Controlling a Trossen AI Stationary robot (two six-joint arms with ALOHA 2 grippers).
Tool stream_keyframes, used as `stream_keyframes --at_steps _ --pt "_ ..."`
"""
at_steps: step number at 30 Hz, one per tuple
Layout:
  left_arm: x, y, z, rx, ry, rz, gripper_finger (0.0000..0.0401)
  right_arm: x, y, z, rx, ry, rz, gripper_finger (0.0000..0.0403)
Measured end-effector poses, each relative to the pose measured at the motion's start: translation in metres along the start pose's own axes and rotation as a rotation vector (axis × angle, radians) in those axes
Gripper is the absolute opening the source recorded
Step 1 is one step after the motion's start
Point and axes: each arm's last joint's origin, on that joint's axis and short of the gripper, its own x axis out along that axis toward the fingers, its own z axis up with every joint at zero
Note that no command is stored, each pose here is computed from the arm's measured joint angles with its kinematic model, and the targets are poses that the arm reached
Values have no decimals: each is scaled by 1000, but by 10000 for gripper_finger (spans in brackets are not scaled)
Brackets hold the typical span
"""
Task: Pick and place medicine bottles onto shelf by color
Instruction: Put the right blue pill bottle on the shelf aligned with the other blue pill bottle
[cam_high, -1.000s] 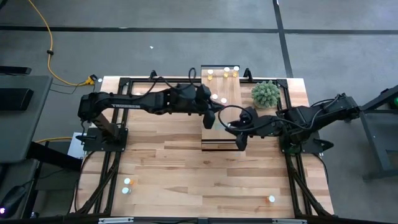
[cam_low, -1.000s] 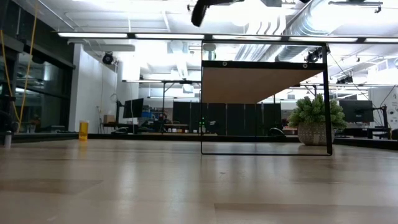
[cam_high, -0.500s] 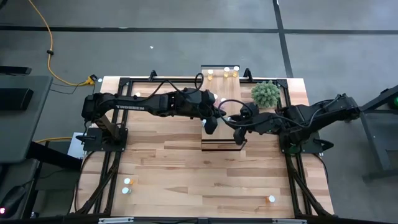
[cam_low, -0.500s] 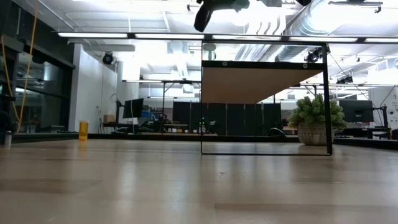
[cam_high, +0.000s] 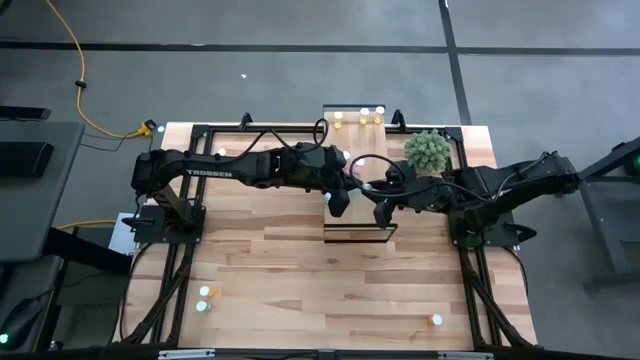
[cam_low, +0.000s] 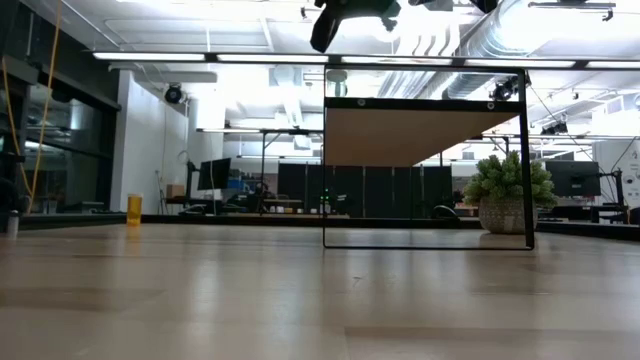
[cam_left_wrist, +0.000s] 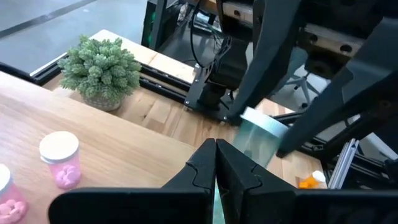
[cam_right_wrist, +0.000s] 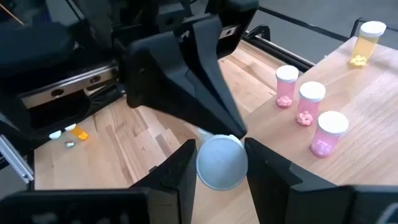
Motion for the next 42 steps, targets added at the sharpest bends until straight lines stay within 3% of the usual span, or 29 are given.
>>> stream_keyframes --at_steps 22,42 --pt "0 -6 -4 -5 18 -23 0 4 -7 5 -15 -29 -57 108" --pt "0 -15 -7 -16 23 -36 0 4 -3 10 -32 -72 -18 108"
